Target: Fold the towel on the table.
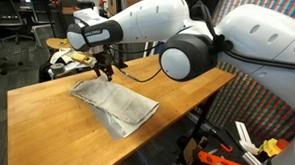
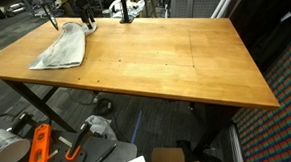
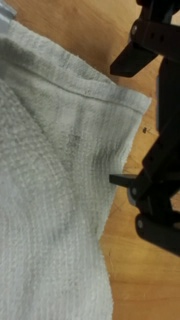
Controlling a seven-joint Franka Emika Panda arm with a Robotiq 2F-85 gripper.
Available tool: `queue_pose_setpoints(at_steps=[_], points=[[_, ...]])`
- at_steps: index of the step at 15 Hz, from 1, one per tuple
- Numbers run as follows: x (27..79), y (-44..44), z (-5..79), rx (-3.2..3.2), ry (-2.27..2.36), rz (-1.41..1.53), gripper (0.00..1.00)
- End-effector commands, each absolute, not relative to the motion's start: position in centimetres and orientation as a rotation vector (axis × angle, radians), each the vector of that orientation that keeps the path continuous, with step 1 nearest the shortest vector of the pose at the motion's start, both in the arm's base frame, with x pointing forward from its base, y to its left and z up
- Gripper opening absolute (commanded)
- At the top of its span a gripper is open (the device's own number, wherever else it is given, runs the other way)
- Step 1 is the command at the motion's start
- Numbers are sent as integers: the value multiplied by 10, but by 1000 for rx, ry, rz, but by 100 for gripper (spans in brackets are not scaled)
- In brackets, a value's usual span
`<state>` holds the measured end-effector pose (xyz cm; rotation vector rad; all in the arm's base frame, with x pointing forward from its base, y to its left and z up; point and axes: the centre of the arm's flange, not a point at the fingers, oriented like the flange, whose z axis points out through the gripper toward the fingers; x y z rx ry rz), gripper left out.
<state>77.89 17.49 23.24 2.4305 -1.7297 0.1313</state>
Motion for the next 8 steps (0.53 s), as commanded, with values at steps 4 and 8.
queue_pose_setpoints(at_steps=[4, 8], points=[[818, 170, 215, 2334, -1675, 83, 100], [820, 162, 215, 2325, -1709, 137, 100]])
